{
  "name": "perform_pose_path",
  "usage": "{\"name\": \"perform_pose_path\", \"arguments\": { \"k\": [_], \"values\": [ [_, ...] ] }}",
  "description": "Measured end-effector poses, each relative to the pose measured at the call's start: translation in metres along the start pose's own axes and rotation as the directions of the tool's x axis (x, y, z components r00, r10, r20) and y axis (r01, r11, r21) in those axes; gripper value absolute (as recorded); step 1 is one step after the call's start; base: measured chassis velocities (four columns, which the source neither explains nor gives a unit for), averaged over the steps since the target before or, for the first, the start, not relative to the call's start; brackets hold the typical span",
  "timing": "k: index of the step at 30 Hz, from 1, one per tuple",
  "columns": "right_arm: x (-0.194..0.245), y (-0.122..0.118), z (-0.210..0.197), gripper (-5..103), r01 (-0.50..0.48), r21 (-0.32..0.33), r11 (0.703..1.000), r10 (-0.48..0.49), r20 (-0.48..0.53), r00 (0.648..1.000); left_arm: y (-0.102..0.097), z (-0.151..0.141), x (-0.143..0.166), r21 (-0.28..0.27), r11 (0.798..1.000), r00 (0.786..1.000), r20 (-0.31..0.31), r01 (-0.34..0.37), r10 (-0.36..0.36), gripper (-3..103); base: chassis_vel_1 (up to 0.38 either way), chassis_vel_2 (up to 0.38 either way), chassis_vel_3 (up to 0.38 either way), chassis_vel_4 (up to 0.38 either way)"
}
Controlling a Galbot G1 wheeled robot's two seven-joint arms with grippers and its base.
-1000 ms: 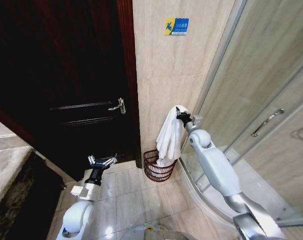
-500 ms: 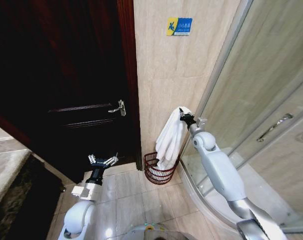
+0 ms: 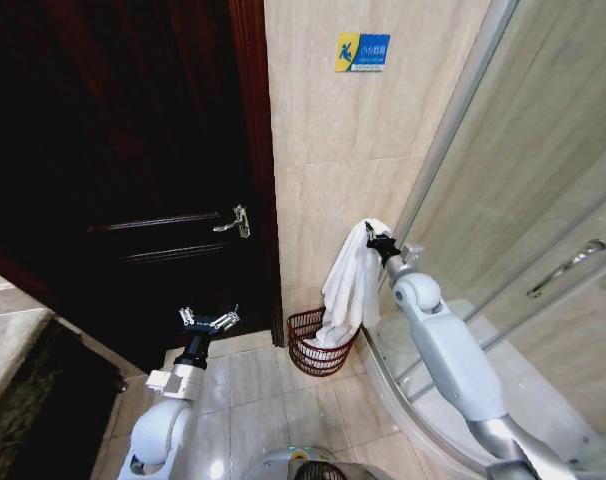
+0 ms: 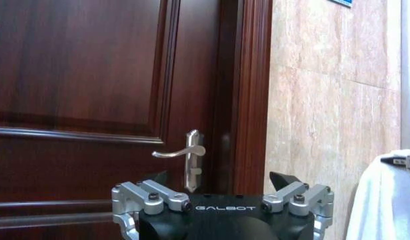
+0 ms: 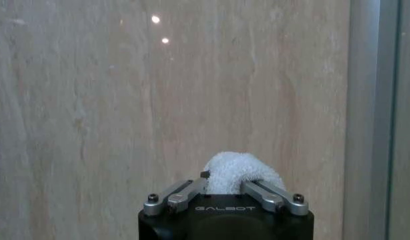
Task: Discard the used towel into the hamper.
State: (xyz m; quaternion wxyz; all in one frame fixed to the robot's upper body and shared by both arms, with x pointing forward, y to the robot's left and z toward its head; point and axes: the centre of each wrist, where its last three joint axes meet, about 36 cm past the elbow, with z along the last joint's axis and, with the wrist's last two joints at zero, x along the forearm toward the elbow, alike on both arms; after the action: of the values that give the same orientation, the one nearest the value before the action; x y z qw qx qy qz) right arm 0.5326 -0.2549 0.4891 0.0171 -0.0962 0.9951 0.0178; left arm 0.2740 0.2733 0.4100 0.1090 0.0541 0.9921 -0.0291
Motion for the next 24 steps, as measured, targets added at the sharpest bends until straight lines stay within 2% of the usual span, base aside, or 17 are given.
{"name": "perform_pose_path", "arguments": {
  "k": [11, 24],
  "values": [
    [0.02, 0.0, 0.023, 5, -0.018, -0.023, 1.0, 0.018, -0.023, 1.0, 0.0, 0.008, -0.001, 0.007, 1.0, 1.0, -0.009, 0.017, -0.017, 100, 0.0, 0.0, 0.0, 0.0],
    [0.026, 0.006, 0.03, 5, -0.001, -0.011, 1.0, 0.001, -0.026, 1.0, -0.001, 0.01, 0.001, -0.002, 0.999, 0.999, -0.034, 0.033, -0.033, 100, 0.0, 0.0, 0.0, 0.0]
  ]
}}
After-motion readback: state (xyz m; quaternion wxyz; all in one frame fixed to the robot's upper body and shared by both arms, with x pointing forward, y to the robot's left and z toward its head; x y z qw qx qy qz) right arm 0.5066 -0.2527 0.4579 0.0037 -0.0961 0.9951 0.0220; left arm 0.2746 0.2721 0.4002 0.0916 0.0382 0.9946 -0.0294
